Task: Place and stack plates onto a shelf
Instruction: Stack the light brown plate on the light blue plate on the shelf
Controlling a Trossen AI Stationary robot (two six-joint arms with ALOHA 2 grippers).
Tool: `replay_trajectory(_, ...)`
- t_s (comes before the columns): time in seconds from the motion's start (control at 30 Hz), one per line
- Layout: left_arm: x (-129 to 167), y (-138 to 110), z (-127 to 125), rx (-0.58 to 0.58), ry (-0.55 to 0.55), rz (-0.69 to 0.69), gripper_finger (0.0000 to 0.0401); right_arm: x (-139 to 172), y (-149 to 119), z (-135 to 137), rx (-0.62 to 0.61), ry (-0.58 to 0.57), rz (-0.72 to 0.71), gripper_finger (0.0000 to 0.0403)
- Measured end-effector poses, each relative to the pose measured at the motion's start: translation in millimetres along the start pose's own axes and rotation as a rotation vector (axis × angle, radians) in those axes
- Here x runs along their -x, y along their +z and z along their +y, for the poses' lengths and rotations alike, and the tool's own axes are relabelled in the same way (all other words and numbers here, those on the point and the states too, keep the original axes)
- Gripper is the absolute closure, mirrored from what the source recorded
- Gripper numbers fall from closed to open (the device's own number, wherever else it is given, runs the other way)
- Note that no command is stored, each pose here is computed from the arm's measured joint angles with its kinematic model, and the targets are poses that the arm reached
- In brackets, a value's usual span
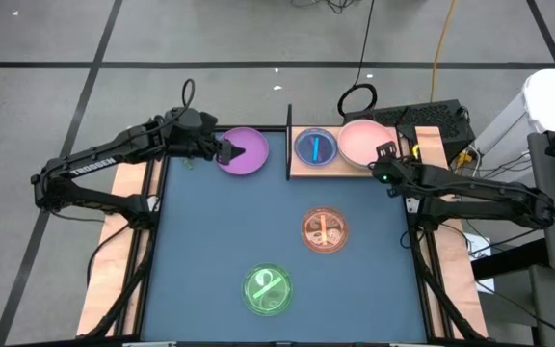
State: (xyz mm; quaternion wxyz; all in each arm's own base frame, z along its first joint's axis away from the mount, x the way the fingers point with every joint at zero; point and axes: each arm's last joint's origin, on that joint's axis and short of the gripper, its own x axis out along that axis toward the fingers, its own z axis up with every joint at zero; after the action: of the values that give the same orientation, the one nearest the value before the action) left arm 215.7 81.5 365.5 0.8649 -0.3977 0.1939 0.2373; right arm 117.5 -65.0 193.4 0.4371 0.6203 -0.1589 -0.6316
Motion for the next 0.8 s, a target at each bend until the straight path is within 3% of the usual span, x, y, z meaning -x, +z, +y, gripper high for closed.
replay_trajectory(0.3,-0.3,-5.6,-5.9,-0.019,-0.022,0.022,0.0112,7.3,-3.6,3.4,0.095,0.055,0.087,0.0295)
replay_trajectory(0.63,0.0,-11.8,-2.2,-0.041,0.029,0.073,0.0112,5.3,-17.7,5.5,0.221,0.056,0.207,0.0390)
replay_trajectory(0.8,0.1,-13.0,-1.1,-0.050,0.040,0.086,0.0112,2.2,-27.8,7.6,0.237,0.077,0.231,0.0396)
